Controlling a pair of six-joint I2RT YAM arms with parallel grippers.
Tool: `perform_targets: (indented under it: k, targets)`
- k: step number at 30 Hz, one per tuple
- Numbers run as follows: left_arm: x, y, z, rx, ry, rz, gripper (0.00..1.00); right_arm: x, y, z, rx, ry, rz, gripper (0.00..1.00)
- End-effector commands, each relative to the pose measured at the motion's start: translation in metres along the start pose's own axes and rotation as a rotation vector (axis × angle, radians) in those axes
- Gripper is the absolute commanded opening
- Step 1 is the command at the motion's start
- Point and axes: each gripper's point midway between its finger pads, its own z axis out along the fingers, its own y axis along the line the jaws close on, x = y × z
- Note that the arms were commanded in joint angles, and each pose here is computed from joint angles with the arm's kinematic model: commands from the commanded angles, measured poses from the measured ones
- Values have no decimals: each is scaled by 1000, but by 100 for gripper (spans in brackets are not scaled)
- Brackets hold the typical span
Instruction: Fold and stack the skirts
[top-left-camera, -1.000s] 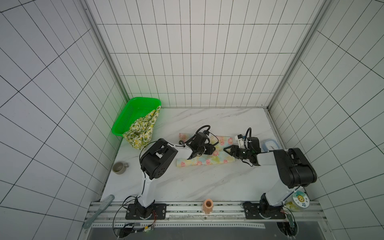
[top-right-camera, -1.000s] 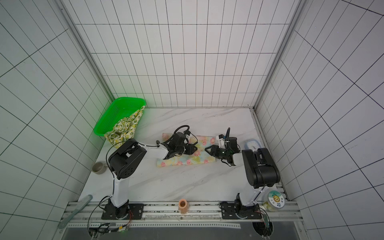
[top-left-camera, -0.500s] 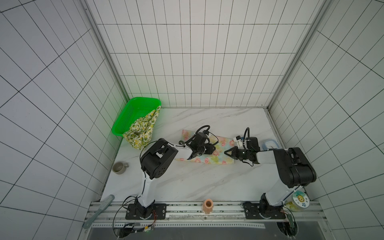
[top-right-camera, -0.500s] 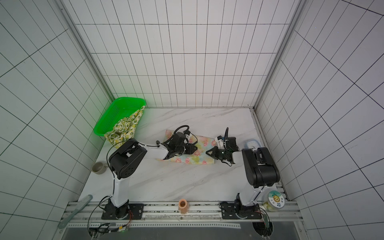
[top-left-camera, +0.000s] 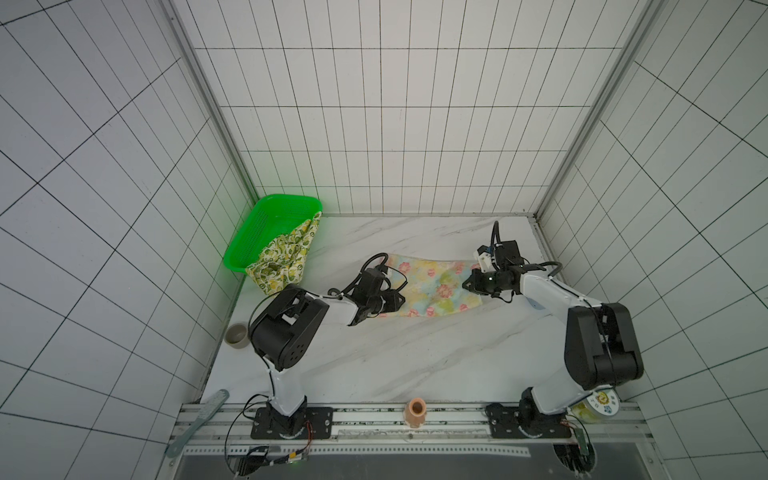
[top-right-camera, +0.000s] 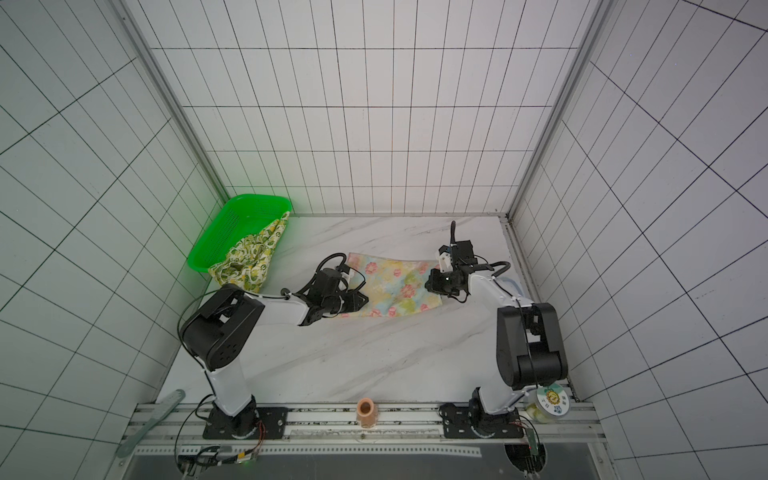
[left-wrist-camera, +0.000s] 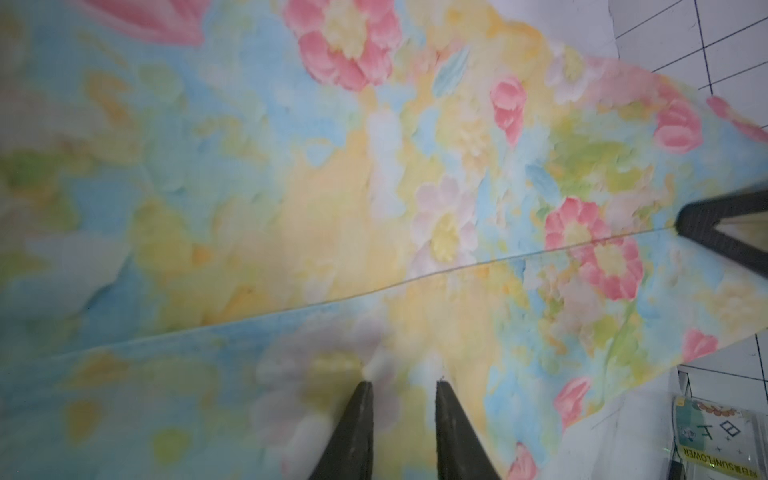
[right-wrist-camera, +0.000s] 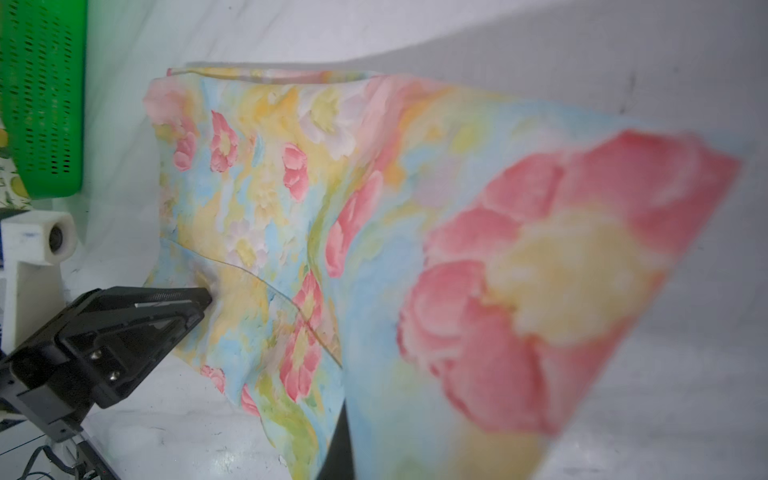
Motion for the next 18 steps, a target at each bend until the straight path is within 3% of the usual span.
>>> perform_targets:
  k: [1,12,18]
  targets:
    - [27,1,5,11,63,-36,27,-21,-2,-15,103,20,-62,0]
    - [74,-44,29,121,166,-53,25,-44,20,2,398,102,-253,0]
    - [72,-44,30,104,140,-54,24,-22,71,19,381,119,-357,0]
